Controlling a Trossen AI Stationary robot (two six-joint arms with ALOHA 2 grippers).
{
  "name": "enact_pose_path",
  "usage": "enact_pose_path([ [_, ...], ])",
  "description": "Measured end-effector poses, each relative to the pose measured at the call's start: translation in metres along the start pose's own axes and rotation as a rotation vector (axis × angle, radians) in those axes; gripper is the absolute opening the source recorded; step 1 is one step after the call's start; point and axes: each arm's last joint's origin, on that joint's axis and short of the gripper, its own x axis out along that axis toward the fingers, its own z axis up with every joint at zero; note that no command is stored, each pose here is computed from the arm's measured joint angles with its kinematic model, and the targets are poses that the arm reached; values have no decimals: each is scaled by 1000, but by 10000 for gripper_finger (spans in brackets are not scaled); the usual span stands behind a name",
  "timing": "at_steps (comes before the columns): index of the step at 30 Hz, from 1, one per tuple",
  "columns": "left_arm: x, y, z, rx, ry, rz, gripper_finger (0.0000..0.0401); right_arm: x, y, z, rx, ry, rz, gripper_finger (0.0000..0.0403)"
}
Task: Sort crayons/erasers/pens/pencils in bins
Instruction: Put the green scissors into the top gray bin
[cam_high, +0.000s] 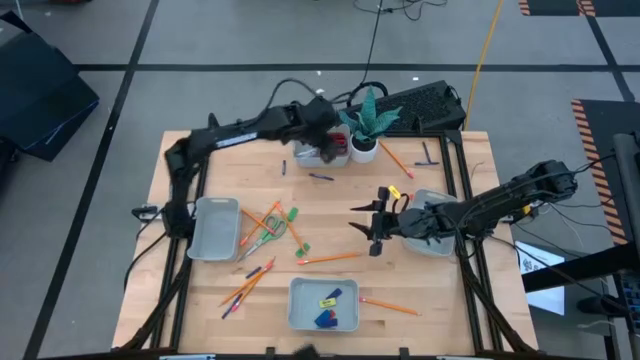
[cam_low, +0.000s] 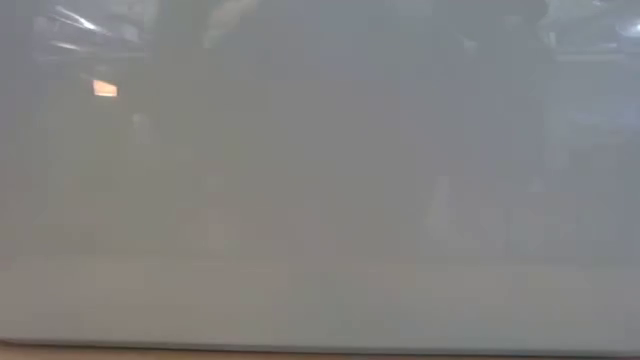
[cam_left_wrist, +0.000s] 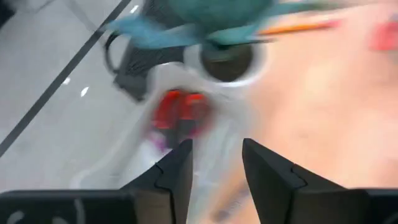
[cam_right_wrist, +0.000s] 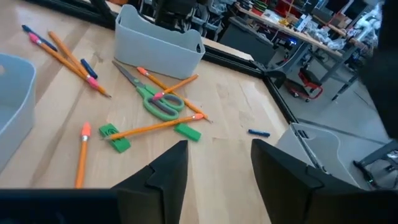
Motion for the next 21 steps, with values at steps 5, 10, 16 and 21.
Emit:
enact_pose_path([
  [5, -65, -69, -51, 27, -9, -53, 142, -4, 9, -10, -78, 96, 46, 171],
  [10, -119, -128, -128, -122, -14, -157, 143, -11, 21, -15, -99, 145, 97, 171],
  [16, -164, -206, -178, -295, -31, -312, 136, -19, 33, -11, -143, 113, 149, 171],
  [21, -164, -259, -207, -335, 107, -366, 107, -21, 37, -13, -162, 130, 169, 171],
])
